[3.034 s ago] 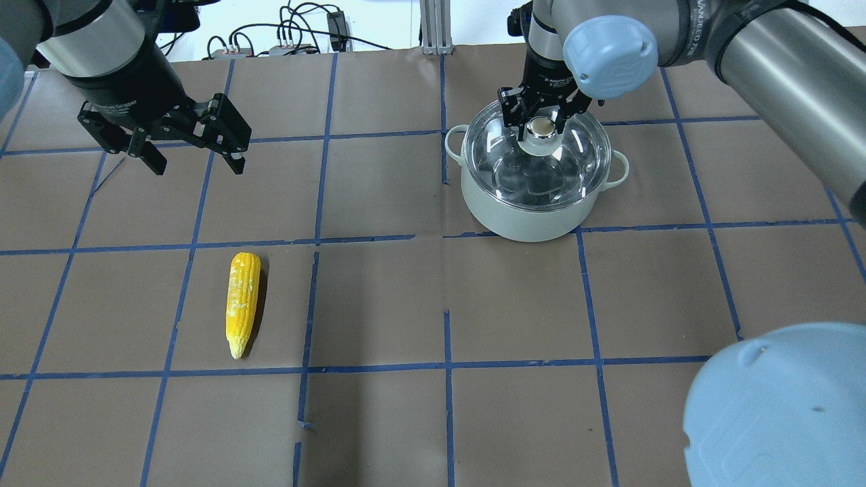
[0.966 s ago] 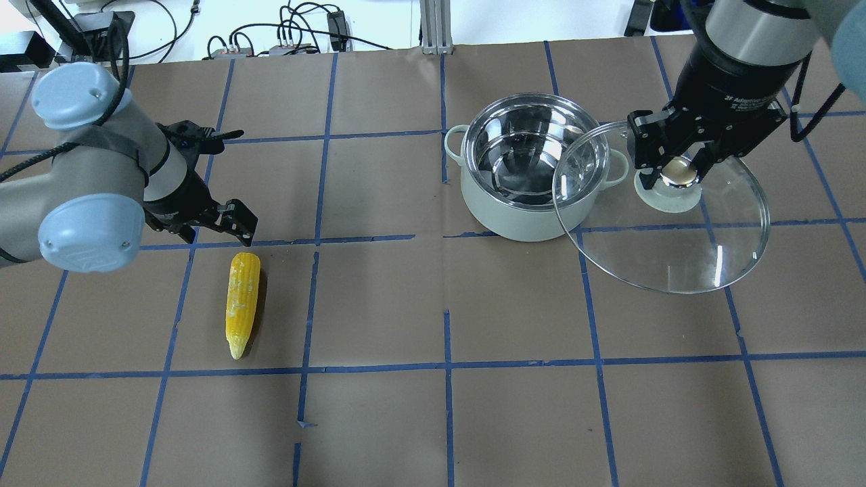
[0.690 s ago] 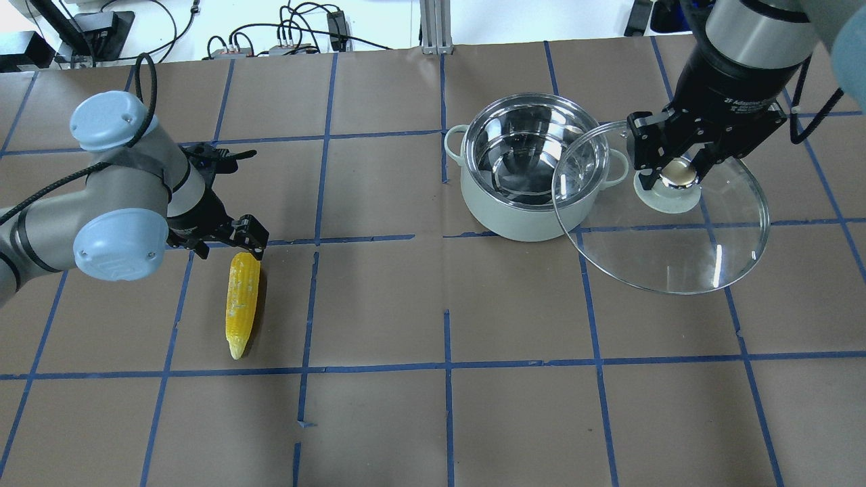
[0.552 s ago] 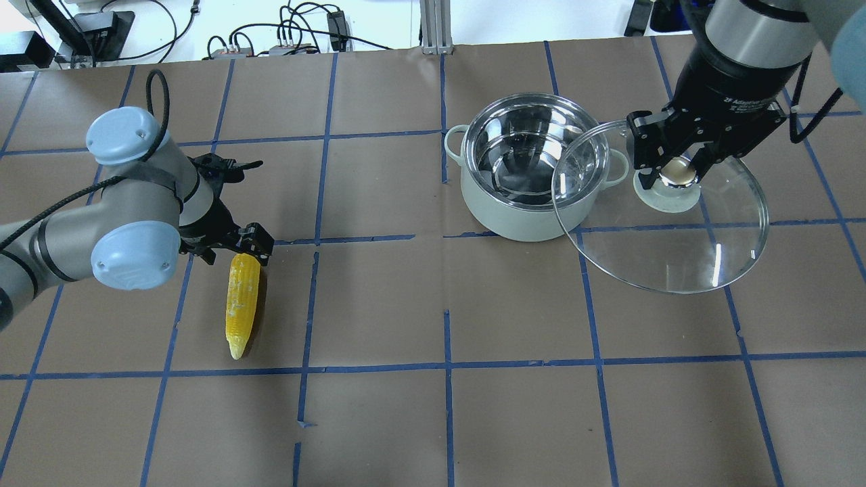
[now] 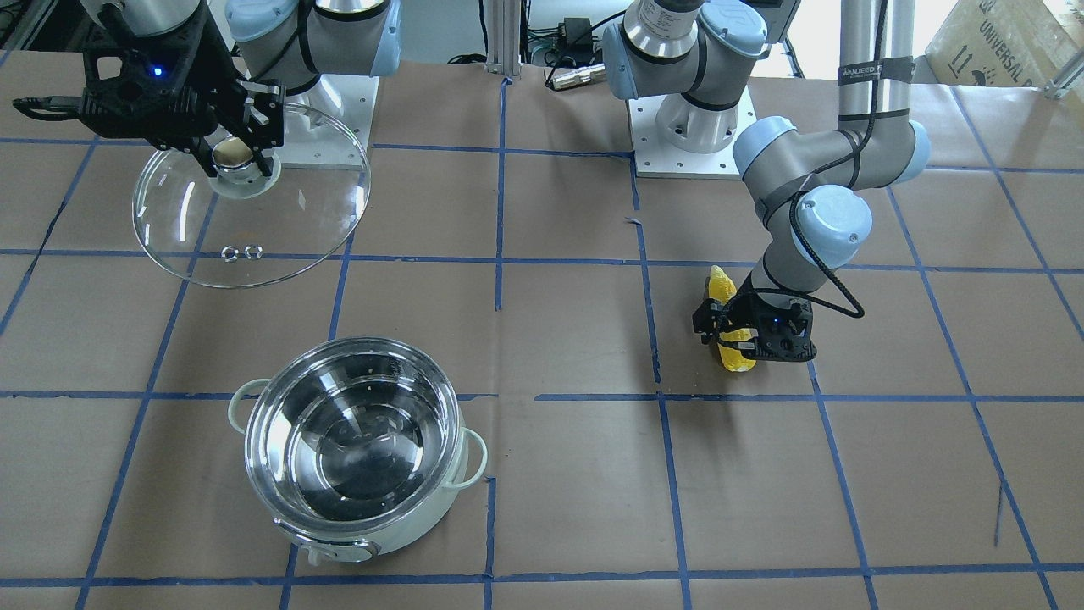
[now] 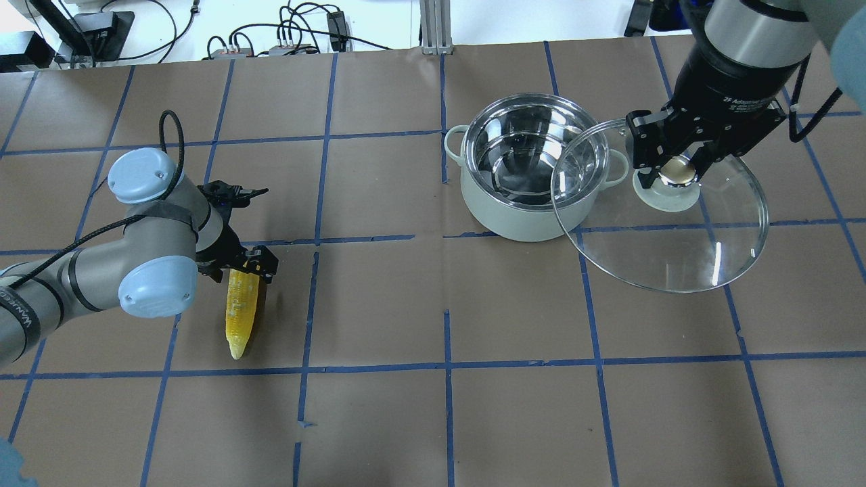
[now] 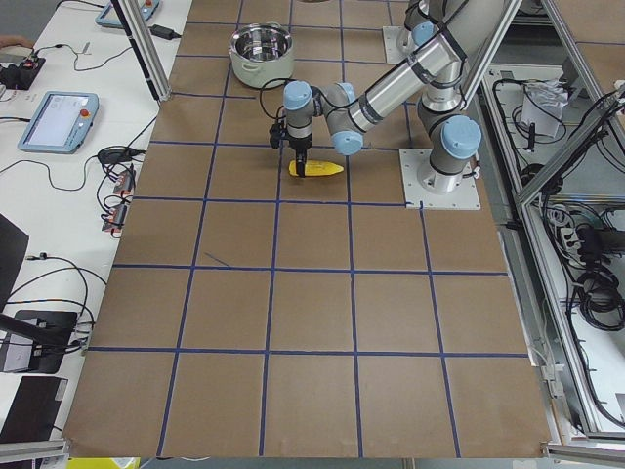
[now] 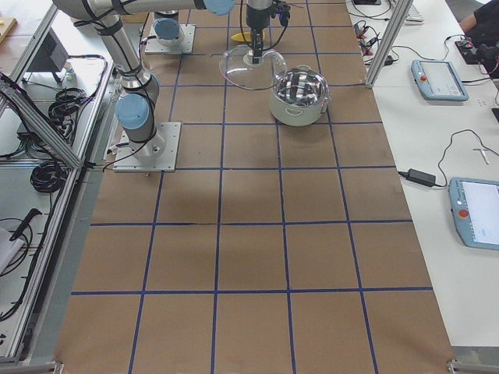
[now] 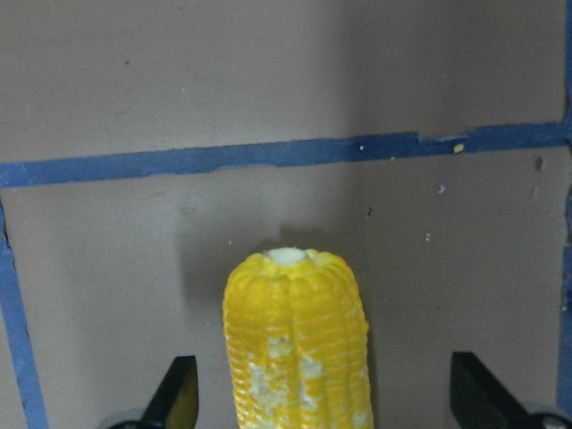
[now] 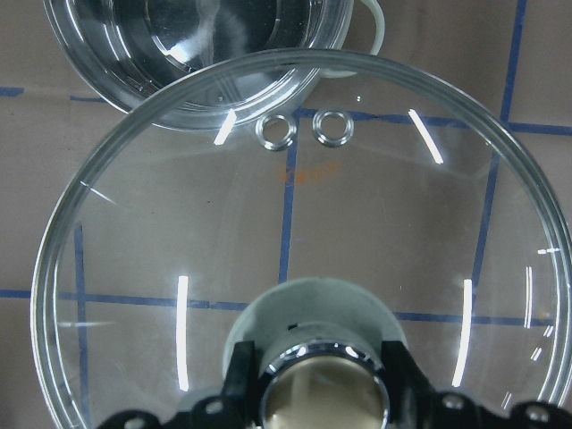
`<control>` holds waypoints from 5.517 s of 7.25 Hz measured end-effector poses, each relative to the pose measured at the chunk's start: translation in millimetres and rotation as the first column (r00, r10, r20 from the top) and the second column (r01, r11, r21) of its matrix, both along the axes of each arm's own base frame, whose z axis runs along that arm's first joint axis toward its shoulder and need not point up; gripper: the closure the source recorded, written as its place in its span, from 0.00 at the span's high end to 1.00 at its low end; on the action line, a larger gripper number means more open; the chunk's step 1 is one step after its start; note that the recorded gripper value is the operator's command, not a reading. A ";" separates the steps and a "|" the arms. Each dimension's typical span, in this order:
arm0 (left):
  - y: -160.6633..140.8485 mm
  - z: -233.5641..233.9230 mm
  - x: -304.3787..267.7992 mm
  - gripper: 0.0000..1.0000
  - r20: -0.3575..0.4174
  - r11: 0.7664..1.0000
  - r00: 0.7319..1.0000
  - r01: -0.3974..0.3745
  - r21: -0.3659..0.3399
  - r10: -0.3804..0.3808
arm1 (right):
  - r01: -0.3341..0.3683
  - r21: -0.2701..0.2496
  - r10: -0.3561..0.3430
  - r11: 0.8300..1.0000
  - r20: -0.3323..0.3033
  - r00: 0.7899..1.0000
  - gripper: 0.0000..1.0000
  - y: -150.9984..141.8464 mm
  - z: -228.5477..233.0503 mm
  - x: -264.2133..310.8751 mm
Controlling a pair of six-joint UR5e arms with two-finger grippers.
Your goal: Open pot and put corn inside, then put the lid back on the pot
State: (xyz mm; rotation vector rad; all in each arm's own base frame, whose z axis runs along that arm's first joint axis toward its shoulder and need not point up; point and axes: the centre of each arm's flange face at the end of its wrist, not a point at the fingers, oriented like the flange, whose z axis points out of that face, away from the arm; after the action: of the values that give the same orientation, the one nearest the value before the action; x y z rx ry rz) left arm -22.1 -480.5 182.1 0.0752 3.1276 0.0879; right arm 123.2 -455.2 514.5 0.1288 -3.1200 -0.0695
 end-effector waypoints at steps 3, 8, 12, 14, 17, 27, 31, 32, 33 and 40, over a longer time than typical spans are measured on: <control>-2.0 5.2 -0.9 0.19 -0.002 1.000 1.000 -0.003 -0.008 0.003 | -0.001 -0.002 0.001 1.000 0.001 1.000 0.25 -0.6 0.0 -1.4; -62.9 105.8 -96.4 0.19 -0.036 0.998 0.998 -0.059 -0.036 0.058 | 0.001 -0.002 -0.001 1.000 -0.002 1.000 0.24 -0.1 -0.3 -1.4; -112.1 175.7 -248.2 0.19 -0.114 0.995 0.993 -0.033 -0.098 0.021 | 0.005 0.016 -0.004 1.000 -0.075 0.997 0.23 1.0 -2.6 -11.6; -127.5 194.1 -289.4 0.19 -0.130 0.992 0.991 -0.007 -0.130 -0.010 | 0.011 0.029 -0.007 1.000 -0.118 0.993 0.22 2.6 -4.0 -16.1; -147.9 198.1 -330.6 0.19 -0.150 0.988 0.989 -0.013 -0.155 -0.010 | 0.008 0.076 0.003 0.997 -0.147 0.989 0.14 7.9 -7.7 -19.0; -183.9 156.3 -431.6 1.00 -0.141 0.991 0.990 -0.045 -0.127 0.027 | 0.003 0.117 0.015 0.993 -0.150 0.989 0.14 12.4 -10.9 -19.4; -137.8 214.8 -281.9 1.00 -0.099 0.999 0.995 -0.012 -0.038 0.008 | -0.001 0.115 0.018 0.993 -0.145 0.989 0.14 12.1 -10.8 -19.0; -120.0 226.9 -238.1 1.00 -0.094 0.999 0.995 -0.015 -0.036 0.012 | -0.001 0.114 0.018 0.993 -0.145 0.989 0.14 12.0 -10.6 -18.9; -101.1 239.0 -196.5 1.00 -0.092 0.999 0.996 -0.022 -0.040 0.018 | -0.001 0.114 0.018 0.994 -0.144 0.989 0.14 12.0 -10.3 -18.8; -14.0 309.7 -57.8 1.00 0.010 0.999 0.999 -0.042 -0.019 0.042 | -0.073 0.025 0.071 0.997 0.048 0.996 0.16 -93.2 -29.6 62.3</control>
State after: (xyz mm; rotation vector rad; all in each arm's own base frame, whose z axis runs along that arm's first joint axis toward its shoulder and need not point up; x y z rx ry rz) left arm -79.8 -494.5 491.8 0.0095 3.1197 0.0595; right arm 185.5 -548.5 484.9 0.2465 -3.1585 -0.1091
